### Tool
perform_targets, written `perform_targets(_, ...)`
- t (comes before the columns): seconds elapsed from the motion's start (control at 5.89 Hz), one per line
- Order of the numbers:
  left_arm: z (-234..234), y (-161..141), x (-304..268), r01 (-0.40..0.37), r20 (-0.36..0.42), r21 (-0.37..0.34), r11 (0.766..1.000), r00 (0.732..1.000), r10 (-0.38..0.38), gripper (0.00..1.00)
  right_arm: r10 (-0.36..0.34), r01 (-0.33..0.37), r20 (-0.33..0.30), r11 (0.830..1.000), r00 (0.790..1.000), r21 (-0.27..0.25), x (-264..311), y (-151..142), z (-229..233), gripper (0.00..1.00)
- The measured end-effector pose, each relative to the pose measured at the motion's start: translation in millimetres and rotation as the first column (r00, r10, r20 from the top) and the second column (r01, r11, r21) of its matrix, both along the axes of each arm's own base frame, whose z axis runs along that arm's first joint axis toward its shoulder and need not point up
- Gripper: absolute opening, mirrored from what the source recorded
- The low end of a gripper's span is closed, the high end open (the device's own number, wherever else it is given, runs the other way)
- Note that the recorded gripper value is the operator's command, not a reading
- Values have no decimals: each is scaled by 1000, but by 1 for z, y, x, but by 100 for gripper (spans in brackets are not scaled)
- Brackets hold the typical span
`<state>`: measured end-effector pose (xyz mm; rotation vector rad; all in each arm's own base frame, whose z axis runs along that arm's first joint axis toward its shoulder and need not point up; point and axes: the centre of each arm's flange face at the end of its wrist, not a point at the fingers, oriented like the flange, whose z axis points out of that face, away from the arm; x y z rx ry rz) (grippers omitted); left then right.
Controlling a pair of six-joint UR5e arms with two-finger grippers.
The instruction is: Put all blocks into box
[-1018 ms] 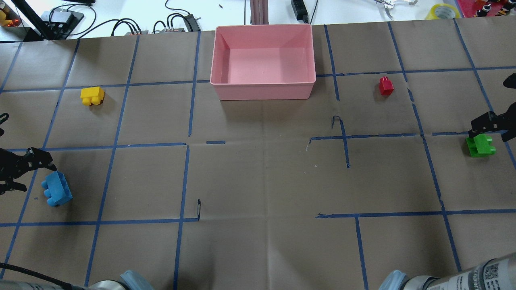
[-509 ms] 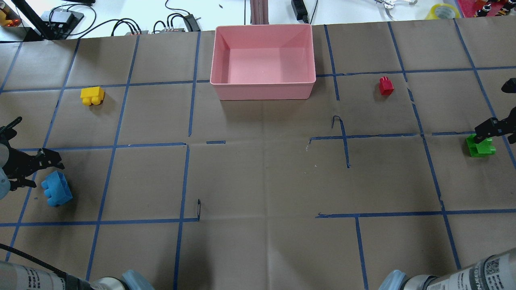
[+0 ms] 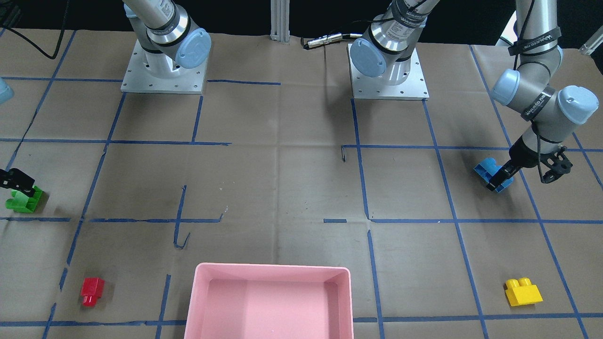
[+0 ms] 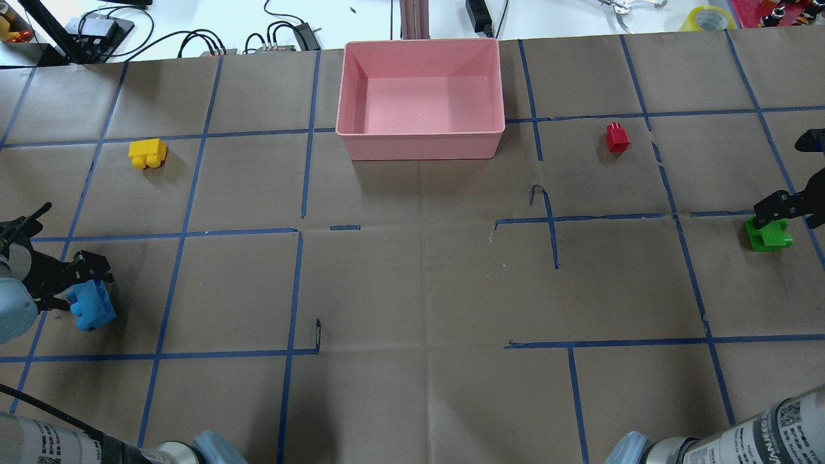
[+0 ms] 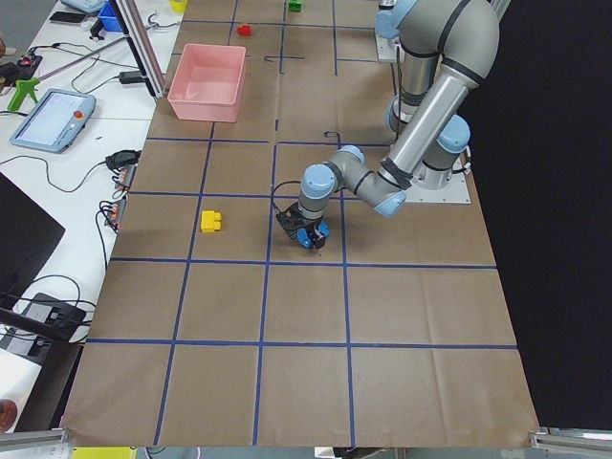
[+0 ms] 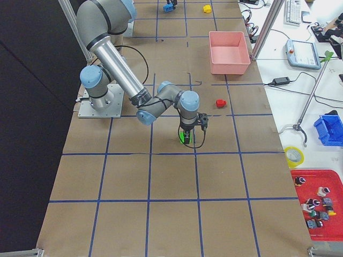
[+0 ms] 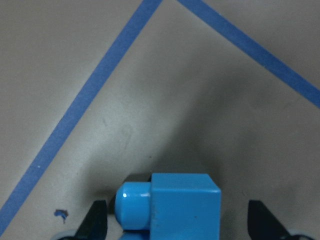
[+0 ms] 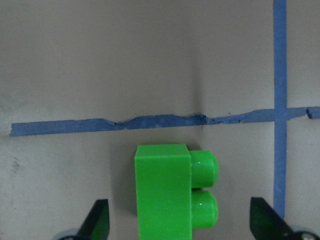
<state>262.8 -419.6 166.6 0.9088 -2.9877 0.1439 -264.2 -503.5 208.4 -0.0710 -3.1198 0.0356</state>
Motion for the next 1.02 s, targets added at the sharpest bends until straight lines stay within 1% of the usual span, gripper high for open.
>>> perform_targets(0.17,0,5,7,2,2,0,1000,1000,-2,83,0,0,5,1000,1000,7,0,0,-8,99)
perform_targets(0.51,2,10,14,-1,4,-1,1000,1000,1,81,2,-2,4,1000,1000,21,-1,-1,-23,99)
perform_targets(0.68,2,11,13,0,3,-1,1000,1000,0,73,1,-1,5,1000,1000,26,-1,1,-27,99)
perform_targets(0.85,3,11,13,0,2,-2,1000,1000,0,59,1,-1,6,1000,1000,29,0,2,-29,99)
perform_targets(1.02,3,10,12,3,1,-2,1000,1000,-3,46,1,-1,7,1000,1000,31,0,3,-30,88)
